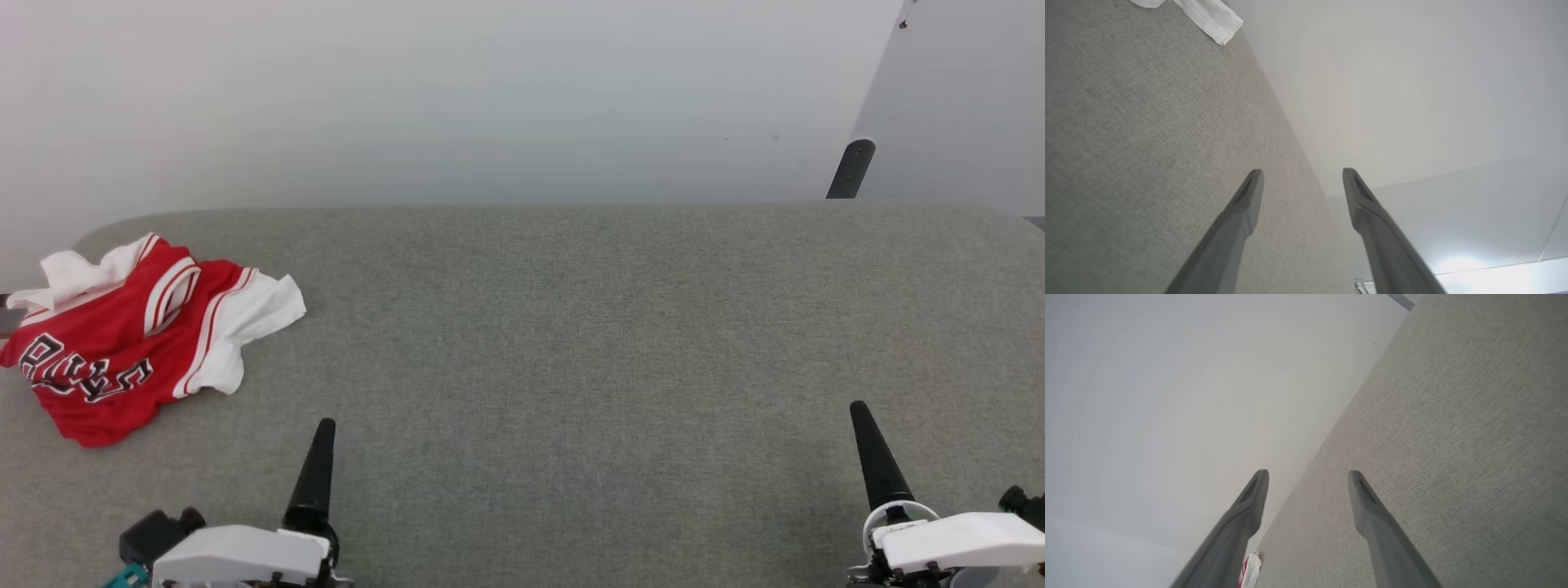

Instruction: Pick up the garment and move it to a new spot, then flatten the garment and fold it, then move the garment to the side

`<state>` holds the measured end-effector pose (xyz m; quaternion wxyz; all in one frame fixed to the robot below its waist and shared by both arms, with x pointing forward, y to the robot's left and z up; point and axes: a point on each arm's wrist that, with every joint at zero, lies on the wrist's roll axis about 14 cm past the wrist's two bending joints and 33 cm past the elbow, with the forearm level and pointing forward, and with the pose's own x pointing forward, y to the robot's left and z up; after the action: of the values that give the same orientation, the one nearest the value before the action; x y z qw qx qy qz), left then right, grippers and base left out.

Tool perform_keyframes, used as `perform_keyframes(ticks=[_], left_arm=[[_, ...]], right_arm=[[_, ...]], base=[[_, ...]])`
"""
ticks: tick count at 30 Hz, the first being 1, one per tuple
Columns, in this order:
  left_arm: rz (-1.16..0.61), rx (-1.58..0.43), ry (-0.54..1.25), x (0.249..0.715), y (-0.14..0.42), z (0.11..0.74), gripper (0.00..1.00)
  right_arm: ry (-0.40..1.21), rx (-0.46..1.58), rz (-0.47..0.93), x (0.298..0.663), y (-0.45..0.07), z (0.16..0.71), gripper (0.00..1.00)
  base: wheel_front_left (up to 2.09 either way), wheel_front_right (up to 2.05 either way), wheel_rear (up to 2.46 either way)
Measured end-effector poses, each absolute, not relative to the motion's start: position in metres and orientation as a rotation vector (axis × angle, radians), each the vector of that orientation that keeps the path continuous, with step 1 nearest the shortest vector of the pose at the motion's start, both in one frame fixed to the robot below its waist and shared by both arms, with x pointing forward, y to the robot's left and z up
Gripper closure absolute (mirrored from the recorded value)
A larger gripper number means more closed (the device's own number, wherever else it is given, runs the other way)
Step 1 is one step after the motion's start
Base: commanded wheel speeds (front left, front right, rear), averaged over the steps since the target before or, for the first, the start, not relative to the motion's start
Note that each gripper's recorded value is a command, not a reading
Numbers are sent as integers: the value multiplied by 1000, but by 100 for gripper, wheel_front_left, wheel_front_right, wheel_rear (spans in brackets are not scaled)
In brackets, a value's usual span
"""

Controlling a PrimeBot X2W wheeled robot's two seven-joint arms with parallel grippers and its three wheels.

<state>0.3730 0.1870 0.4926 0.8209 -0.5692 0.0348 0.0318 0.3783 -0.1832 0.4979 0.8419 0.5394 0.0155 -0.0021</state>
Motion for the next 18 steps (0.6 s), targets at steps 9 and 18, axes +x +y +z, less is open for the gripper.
perform_keyframes(ticks=[9,18], left_arm=[[68,-937,84,373,191,493,0],[33,-703,29,375,188,510,0]], right_arm=[[19,911,31,380,-179,506,0],[1,700,62,381,-174,515,0]], base=[[0,0,0],[0,0,0]])
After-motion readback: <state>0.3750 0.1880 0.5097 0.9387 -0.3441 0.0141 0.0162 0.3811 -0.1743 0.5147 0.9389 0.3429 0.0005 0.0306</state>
